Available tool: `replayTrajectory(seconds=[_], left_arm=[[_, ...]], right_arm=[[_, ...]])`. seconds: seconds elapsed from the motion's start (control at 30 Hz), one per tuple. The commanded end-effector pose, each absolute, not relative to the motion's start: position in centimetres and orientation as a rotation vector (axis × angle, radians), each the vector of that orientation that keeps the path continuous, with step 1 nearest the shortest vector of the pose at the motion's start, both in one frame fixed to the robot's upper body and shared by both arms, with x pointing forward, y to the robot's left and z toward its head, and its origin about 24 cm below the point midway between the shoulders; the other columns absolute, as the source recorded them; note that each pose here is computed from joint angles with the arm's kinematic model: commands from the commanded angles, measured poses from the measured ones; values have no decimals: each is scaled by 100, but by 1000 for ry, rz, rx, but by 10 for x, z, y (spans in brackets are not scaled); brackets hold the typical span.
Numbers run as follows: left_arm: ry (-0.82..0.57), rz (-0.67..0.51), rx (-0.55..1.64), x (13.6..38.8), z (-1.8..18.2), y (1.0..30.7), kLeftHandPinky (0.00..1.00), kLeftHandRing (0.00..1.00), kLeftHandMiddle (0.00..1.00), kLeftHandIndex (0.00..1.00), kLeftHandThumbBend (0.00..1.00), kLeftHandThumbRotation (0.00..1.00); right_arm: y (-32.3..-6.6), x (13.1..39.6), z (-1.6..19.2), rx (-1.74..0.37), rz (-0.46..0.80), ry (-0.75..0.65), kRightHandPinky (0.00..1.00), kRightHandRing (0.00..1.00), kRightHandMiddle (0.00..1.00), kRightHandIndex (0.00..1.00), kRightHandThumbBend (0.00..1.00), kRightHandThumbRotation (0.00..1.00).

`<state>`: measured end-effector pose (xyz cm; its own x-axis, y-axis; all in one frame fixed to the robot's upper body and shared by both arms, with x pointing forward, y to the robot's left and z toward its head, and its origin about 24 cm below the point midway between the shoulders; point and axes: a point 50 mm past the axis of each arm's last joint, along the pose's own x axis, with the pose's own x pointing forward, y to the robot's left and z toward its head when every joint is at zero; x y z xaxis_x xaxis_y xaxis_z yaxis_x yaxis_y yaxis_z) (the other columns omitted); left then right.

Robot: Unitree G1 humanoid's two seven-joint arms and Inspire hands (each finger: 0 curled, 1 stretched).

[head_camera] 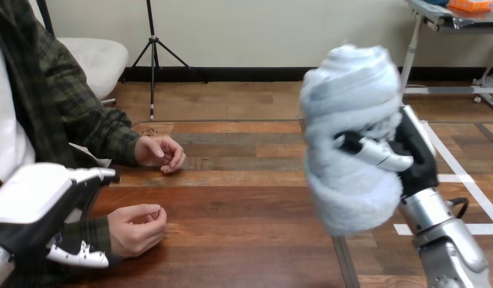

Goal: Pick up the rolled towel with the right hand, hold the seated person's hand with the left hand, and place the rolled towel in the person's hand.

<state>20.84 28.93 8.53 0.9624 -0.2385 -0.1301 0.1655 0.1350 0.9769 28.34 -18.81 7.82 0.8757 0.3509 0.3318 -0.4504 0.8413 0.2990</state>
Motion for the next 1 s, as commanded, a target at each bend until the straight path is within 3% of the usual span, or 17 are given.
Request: replayTrajectory(seconds=[0.0,0.5,0.97], left_arm=[[-103,-282,1478,224,95,291,76,80,80,80,100,34],[-29,-349,1556,230,78,296,72,77,78,78,100,30],[25,-401,1618,231,64,302,66,69,73,75,100,28]], right_arm=[[-192,282,118,367,451,-411,10,15,24,32,77,0],[-194,262,144,367,461,-457,10,15,23,30,79,0],[-195,249,163,361,509,-540,8,13,21,25,73,0]])
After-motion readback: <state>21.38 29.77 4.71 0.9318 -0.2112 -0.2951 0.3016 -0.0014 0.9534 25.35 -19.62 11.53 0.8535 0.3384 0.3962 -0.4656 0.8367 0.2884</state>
